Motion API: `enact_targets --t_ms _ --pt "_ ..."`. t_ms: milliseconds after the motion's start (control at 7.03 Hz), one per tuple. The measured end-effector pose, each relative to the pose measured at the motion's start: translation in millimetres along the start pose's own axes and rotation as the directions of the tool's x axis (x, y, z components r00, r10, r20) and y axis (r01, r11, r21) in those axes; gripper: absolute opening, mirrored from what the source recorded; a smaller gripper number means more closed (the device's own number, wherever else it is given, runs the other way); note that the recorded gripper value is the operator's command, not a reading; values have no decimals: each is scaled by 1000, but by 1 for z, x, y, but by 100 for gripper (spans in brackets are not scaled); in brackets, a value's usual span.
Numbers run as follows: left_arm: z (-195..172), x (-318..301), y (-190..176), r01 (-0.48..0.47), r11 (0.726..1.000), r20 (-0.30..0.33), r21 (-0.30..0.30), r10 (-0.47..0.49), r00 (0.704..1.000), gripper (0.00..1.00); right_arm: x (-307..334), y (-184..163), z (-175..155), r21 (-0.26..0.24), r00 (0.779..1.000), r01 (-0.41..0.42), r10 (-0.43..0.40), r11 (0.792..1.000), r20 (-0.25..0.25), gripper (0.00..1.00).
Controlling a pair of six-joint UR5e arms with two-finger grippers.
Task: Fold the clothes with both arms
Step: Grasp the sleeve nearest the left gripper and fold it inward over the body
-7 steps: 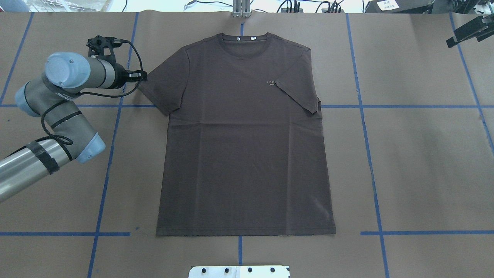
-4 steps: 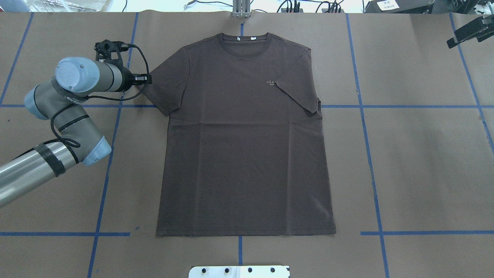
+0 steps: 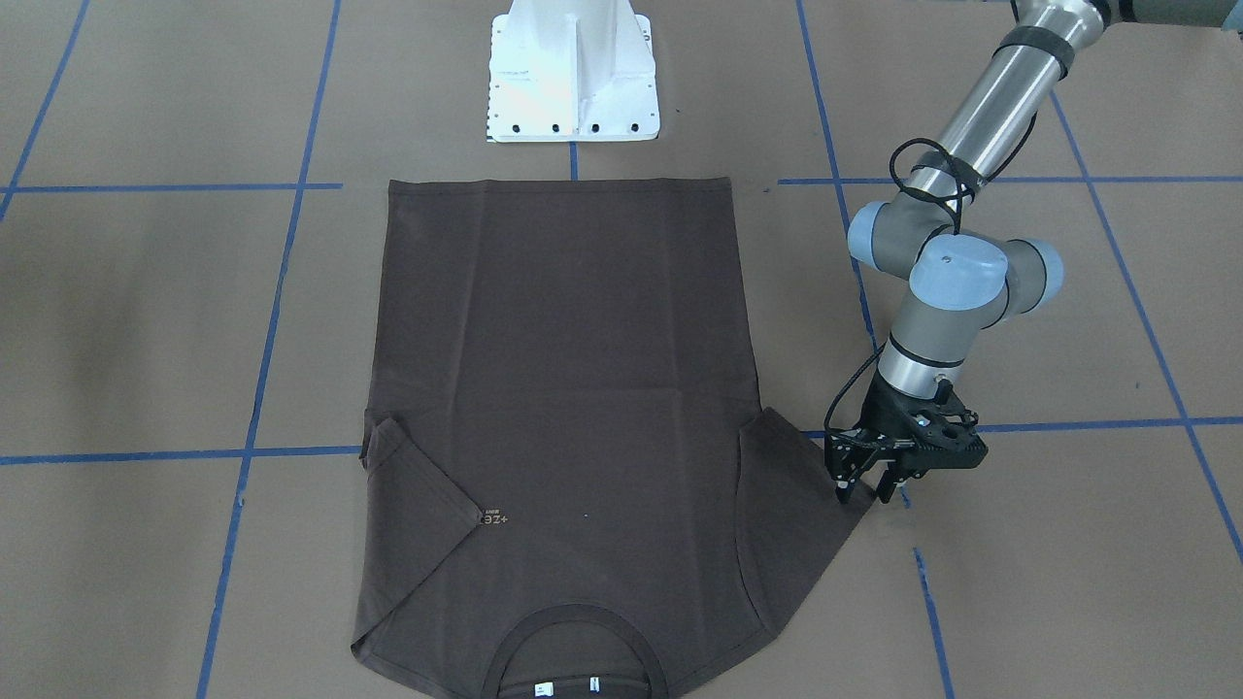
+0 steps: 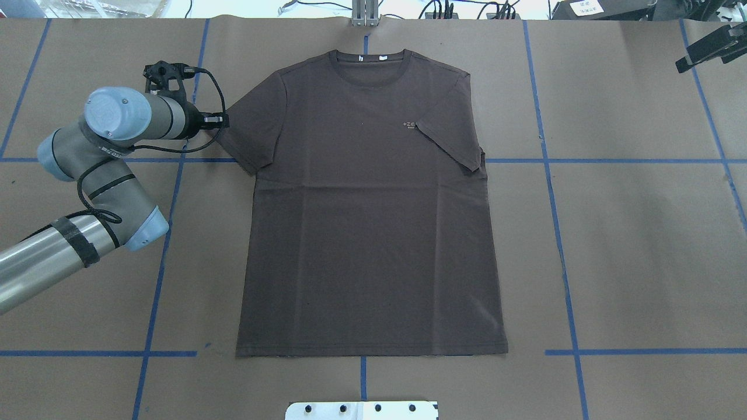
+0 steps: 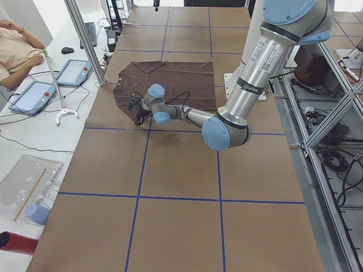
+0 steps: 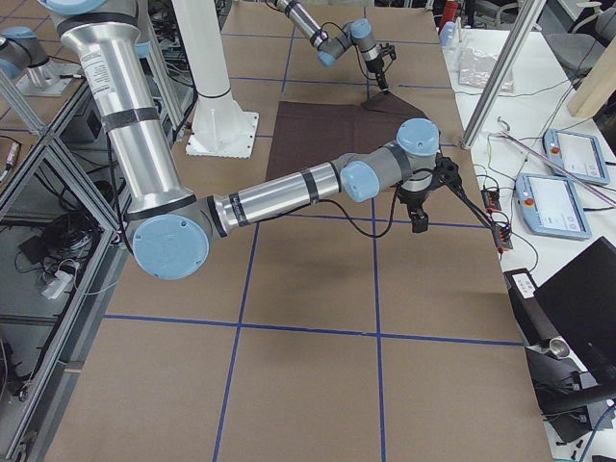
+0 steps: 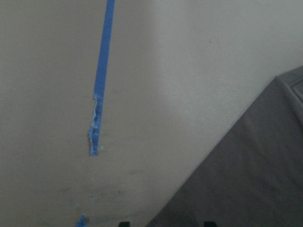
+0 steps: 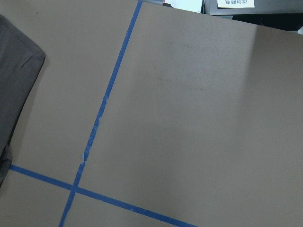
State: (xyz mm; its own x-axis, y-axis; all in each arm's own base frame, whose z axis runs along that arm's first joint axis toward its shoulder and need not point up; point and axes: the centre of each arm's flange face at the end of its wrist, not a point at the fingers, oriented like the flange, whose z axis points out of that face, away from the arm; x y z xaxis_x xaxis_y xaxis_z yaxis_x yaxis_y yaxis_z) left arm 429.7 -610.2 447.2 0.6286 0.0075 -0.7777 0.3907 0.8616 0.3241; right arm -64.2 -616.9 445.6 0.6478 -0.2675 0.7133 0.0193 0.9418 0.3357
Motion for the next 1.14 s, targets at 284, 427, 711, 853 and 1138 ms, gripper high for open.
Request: enact_targets --t_ms 284,427,711,853,1138 --pt "1 0 2 -1 1000 2 -3 1 1000 0 0 0 0 0 1000 -1 1 1000 -1 100" --pt "1 2 2 0 1000 0 -3 0 1000 0 0 0 0 1 1000 -2 2 1000 -1 100" --pt "-2 9 0 -3 1000 -8 -1 2 1000 0 -1 -1 0 2 1000 -2 2 1000 0 100" --pt "-6 20 -5 -3 1000 -6 -3 3 1000 0 -1 -1 -1 2 1000 -3 3 1000 0 100" --pt "-24 78 -23 11 999 39 -37 -10 999 0 -1 -1 -1 3 1000 -4 4 1000 1 100"
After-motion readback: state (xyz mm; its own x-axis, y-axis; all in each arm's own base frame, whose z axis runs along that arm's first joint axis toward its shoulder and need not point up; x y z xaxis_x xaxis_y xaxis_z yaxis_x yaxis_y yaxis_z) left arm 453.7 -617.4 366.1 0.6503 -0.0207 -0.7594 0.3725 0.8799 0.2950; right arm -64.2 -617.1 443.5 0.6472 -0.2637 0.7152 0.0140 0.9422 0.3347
